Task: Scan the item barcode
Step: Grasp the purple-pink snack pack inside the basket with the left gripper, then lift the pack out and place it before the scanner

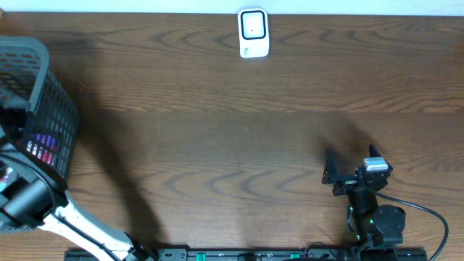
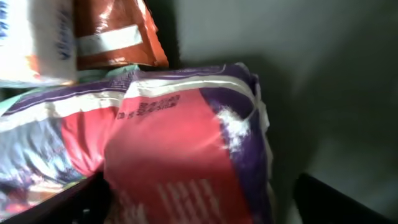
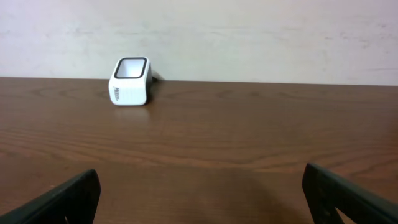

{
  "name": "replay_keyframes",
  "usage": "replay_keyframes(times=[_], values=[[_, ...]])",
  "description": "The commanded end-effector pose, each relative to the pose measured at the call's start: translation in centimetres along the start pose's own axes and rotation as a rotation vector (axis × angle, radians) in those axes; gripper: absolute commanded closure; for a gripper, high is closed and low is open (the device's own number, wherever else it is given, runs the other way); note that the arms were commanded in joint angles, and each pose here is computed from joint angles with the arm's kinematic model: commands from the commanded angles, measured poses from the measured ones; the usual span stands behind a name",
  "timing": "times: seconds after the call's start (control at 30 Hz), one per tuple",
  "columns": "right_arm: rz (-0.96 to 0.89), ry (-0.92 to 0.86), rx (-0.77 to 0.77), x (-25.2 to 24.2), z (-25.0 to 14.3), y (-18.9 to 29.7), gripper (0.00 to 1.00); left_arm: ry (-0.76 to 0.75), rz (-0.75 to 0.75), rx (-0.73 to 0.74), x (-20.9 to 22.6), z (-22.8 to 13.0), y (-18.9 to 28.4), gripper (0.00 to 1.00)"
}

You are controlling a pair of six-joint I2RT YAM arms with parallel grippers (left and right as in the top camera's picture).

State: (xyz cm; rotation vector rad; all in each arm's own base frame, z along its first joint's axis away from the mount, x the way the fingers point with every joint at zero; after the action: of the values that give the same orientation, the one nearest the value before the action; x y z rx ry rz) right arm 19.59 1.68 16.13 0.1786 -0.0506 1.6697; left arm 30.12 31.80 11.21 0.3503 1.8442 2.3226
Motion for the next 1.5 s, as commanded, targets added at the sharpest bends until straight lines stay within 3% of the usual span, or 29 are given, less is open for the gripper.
replay_keyframes(times=[0.0,0.07,0.1,0.13,0.17,0.4,0.53,0.7,0.9,1.03,1.23,1.47], values=[[-0.002,0.0,-0.001,-0.1,0.0,0.0,0.01,-0.016,0.058,0.11,0.2,-1.5,-4.0,0.28],[-0.002,0.0,-0.001,-0.1,0.0,0.0,0.01,-0.026,0.078,0.146,0.3,-2.1,-5.0,0.5],[-0.002,0.0,-0.001,-0.1,0.0,0.0,0.01,-0.029,0.085,0.159,0.4,-2.3,-5.3,0.66],[-0.002,0.0,-0.001,-0.1,0.0,0.0,0.01,-0.029,0.088,0.164,0.4,-2.4,-5.4,0.9],[-0.002,0.0,-0.001,-0.1,0.0,0.0,0.01,-0.03,0.089,0.167,0.5,-2.4,-5.3,0.93],[-0.002,0.0,-0.001,-0.1,0.0,0.0,0.01,-0.003,-0.017,0.108,-0.3,-1.0,-0.9,0.93],[-0.002,0.0,-0.001,-0.1,0.0,0.0,0.01,0.027,-0.163,-0.036,-0.6,0.9,6.2,0.93],[-0.002,0.0,-0.001,-0.1,0.0,0.0,0.01,0.066,-0.361,-0.331,0.9,1.9,18.1,0.93],[-0.002,0.0,-0.001,-0.1,0.0,0.0,0.01,0.107,-0.551,-0.674,5.2,-0.8,31.4,0.93],[-0.002,0.0,-0.001,-0.1,0.0,0.0,0.01,0.073,-0.731,-0.737,6.4,-4.2,36.6,0.93],[-0.002,0.0,-0.001,-0.1,0.0,0.0,0.01,-0.254,-1.145,-0.658,2.0,-10.5,42.0,0.93],[-0.002,0.0,-0.001,-0.1,0.0,0.0,0.01,-0.638,-1.267,-0.498,-7.2,-17.3,41.6,0.93]])
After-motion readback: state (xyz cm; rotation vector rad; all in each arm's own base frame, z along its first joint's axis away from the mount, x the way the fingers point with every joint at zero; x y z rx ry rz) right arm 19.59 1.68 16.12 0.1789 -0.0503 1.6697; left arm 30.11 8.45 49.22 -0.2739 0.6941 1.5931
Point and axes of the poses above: each gripper's point midway between its finger pads, its own y axis back along the fingers, its own x axis along the line the jaws close on, z = x × y, the point moved 5 cm from there along y, back along the fingers, and after that the axes turned 7 degrees about -y, right-handed, at the moved point
